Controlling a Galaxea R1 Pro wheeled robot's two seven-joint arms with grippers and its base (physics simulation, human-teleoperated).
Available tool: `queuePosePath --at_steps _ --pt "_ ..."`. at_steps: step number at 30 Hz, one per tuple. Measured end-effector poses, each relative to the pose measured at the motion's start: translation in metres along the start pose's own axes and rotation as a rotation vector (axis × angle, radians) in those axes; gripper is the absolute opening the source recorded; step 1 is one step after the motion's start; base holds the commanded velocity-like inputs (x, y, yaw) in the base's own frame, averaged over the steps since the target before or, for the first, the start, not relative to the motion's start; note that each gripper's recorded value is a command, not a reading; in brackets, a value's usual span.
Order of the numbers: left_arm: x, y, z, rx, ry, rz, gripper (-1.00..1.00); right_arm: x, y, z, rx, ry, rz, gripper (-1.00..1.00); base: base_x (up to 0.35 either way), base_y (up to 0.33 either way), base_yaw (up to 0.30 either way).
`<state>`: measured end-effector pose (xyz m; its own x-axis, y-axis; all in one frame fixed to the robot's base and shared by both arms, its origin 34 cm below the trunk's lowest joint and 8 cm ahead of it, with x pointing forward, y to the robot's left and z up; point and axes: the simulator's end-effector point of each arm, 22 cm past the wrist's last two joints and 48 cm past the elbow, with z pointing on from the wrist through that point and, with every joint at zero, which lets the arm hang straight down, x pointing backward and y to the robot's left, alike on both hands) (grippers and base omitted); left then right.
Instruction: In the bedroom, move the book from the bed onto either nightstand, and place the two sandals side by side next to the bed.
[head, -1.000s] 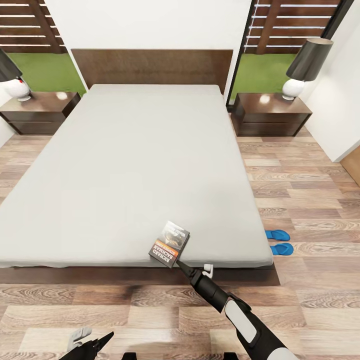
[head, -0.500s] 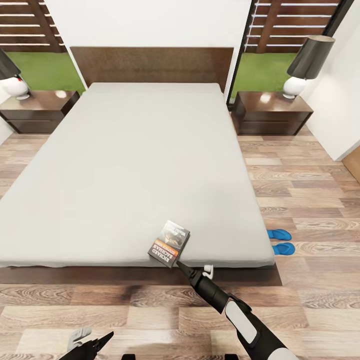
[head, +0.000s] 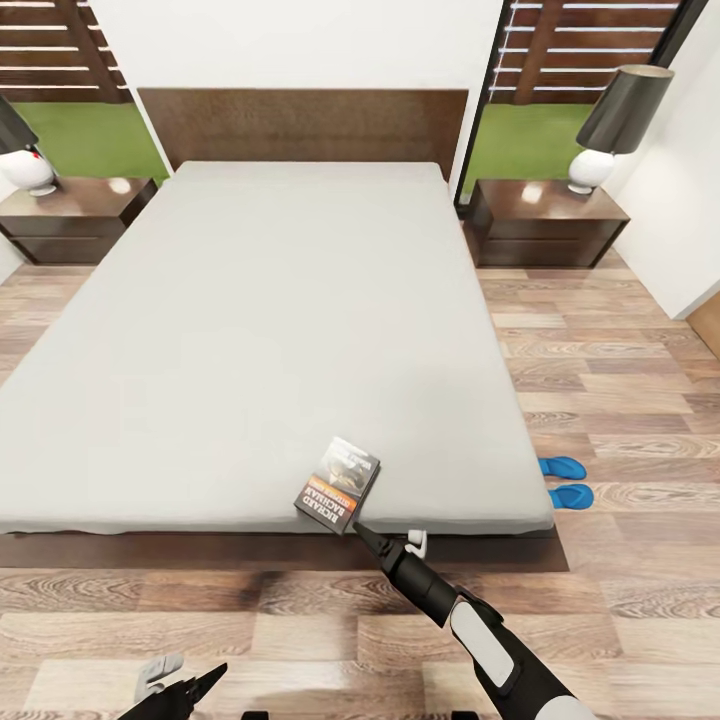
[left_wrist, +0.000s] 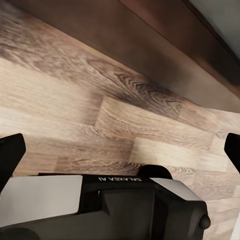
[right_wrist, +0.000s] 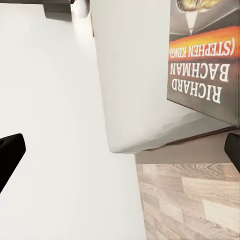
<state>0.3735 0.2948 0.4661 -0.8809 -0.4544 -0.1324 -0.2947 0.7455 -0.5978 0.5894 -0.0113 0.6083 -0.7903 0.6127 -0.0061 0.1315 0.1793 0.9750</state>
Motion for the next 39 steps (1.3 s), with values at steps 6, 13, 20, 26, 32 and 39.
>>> queuePosePath --at_steps 6,13,20,26,32,39 --pt "0.001 0.006 0.008 0.0 0.0 0.0 1.0 0.0 -0.009 0.002 0.0 0.0 0.0 1.0 0.0 0.0 0.0" --pt "0.003 0.013 0.017 0.001 0.0 0.0 1.0 0.0 -0.021 0.005 0.0 0.0 -0.001 1.0 0.0 0.0 0.0" --pt "0.005 0.02 0.026 0.001 0.0 0.0 1.0 0.001 -0.032 0.007 0.0 0.0 0.0 1.0 0.0 0.0 0.0" --pt "0.007 0.027 0.034 0.0 -0.001 0.001 1.0 0.001 -0.043 0.009 -0.001 0.0 -0.001 1.0 0.0 0.0 0.0" --pt "0.009 0.033 0.042 0.0 -0.001 0.001 1.0 0.002 -0.053 0.011 -0.001 0.0 -0.001 1.0 0.0 0.0 0.0" --pt "0.011 0.041 0.052 0.001 -0.001 0.001 1.0 0.003 -0.065 0.013 -0.001 0.0 -0.001 1.0 0.0 0.0 0.0"
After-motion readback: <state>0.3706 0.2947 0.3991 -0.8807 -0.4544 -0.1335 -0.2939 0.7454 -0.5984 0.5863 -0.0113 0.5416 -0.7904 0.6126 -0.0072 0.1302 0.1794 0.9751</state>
